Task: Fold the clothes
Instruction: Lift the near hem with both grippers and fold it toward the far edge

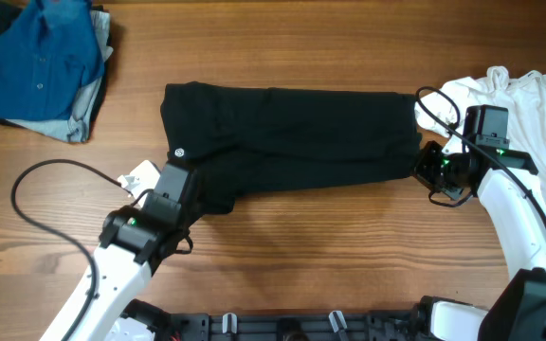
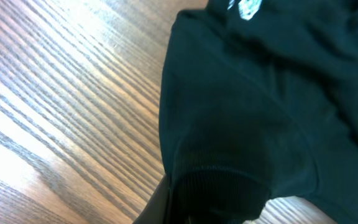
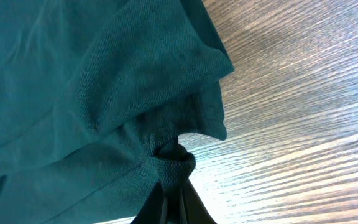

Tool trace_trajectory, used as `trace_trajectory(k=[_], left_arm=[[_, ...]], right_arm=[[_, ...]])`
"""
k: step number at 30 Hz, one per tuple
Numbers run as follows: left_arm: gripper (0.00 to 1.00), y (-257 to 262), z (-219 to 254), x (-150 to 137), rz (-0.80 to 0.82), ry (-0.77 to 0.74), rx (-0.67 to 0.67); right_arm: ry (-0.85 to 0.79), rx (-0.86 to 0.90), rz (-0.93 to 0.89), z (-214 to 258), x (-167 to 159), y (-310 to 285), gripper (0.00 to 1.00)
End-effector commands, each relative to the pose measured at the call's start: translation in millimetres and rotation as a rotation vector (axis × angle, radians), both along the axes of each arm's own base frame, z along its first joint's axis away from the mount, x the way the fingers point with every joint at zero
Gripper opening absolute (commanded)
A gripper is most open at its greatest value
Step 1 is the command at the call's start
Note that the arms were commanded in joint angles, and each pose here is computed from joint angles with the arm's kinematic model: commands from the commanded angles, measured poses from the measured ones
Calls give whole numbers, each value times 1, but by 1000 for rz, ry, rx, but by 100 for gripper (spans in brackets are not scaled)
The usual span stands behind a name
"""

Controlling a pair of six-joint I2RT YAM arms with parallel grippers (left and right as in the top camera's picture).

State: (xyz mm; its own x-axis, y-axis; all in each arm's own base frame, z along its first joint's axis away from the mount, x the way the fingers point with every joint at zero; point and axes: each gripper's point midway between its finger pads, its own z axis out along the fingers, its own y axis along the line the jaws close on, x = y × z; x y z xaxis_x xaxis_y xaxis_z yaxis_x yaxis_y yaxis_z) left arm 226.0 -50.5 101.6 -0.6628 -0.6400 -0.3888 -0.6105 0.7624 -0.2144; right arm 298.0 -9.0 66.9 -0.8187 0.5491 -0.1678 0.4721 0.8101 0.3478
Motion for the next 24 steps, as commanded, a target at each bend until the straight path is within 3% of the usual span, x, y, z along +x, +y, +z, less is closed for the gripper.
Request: trace_trajectory(k=[1,10,15,24], left_arm=[[4,5,17,3,34,-71,-8],[4,-6,20,5,-1,-96,-8],[4,-7,23,26,27,-159,-2],[4,-9,-7,67,60,-143,-7]], right_arm=[[-35,-49,-26,11,0,-9,4],[-74,-59,-47,29,-5,-9,4],[-58,-57,-47,27,-8,-9,4],[-71,-64,-45,28,-5,-10,4]])
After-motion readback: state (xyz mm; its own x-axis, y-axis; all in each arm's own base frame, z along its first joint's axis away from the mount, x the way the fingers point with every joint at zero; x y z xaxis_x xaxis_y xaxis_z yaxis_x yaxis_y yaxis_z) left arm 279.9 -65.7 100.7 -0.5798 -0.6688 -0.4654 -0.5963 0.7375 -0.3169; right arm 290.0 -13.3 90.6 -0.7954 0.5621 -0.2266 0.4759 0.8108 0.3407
